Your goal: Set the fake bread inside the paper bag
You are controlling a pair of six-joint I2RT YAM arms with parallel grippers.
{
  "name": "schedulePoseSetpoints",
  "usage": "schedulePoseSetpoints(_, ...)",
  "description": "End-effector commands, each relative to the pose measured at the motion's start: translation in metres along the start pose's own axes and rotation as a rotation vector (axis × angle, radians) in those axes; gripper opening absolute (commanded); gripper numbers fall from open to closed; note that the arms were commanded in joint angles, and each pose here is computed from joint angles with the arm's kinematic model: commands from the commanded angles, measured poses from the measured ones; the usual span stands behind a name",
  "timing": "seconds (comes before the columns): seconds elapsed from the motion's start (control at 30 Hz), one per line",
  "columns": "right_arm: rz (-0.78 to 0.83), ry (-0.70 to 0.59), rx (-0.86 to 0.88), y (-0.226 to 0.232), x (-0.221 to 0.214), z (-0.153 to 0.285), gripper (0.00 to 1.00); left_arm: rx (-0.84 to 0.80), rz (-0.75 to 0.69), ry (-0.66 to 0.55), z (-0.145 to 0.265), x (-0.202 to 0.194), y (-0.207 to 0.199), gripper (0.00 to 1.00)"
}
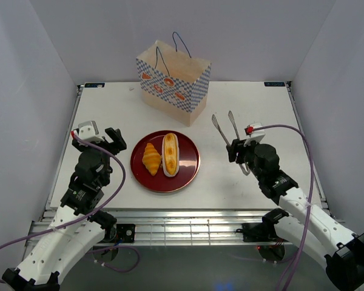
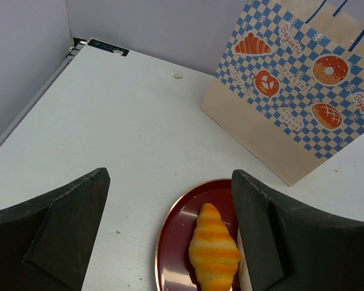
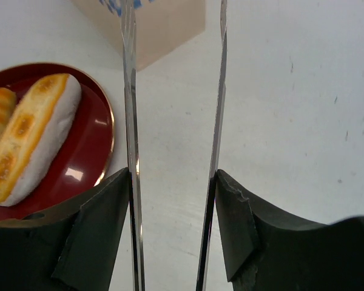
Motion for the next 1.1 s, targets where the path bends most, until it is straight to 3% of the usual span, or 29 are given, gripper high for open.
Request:
schedulePoseSetpoints(0.0, -0.093, -0.05, -0.098, -0.015, -0.011, -0.005, 0.63, -0.013, -0.012, 0.005, -0.001, -0.002, -0.003, 0.92)
schedulePoseSetpoints(0.6, -0.075, 0.292, -0.219, -0.038, -0.105, -0.045, 0.63, -0.032, -0.021, 0.019, -0.003, -0.005, -0.007, 0.91)
schedulePoseSetpoints(1.07, -0.099, 0.439, -0.193, -0.032, -0.131, -0.054, 0.68, -0.04, -0.024, 0.024, -0.004, -0.006, -0.009, 0.91)
Point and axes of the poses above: each gripper's point midway between its finger pads, its own z axis back along the fingers, its own y axis along the line the jaws close on, x = y × z, the point moved 4 cm from there along z, back along the fingers, and after that the axes turned 14 degrees about -z, right-handed, at the moved point
